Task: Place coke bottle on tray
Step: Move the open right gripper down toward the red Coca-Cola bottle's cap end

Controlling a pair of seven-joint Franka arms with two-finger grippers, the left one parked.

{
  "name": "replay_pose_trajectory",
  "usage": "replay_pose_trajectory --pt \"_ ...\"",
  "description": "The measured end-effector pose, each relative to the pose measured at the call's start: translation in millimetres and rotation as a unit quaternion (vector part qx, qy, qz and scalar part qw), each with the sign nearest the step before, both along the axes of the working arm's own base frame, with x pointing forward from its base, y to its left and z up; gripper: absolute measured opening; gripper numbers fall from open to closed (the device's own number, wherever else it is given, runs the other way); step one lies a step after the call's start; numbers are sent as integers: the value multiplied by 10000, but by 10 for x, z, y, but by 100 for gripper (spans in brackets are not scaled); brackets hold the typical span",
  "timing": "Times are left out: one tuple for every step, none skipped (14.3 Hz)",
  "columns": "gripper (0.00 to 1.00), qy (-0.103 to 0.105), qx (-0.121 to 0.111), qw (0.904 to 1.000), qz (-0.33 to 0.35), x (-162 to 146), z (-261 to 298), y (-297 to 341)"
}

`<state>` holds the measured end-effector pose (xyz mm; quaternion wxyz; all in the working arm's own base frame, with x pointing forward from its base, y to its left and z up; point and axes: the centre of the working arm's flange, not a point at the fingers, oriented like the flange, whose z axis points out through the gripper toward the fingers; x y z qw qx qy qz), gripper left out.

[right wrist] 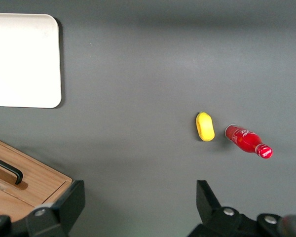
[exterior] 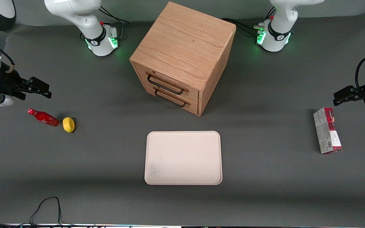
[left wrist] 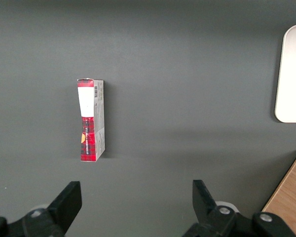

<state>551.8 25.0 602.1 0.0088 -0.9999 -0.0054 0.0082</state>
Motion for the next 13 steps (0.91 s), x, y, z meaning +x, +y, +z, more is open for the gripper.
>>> replay_pose_trajectory --pt "100 1 0 10000 0 -1 1 0" --pt "100 6 0 10000 -1 -1 0 -1" --pt "100 21 -7 10000 -10 -3 -6 -13" --pt "100 48 -31 10000 -37 -3 -26 -50" --pt "100 99 -112 9999 -85 -1 -75 -123" --pt "100 187 -257 9994 -169 0 -172 -259" --pt "100 253 -370 9986 -264 7 -296 -459" --pt "100 241 -396 9985 -276 23 -443 -685" --pt "100 218 -393 9987 -225 29 -616 -917" --pt "100 188 -391 9989 -167 21 -792 -1135" --pt "100 120 -396 9991 -100 4 -965 -1335" --pt "100 23 -411 9991 -50 -21 -1130 -1513" --pt "100 -60 -431 9990 -17 -59 -1295 -1677"
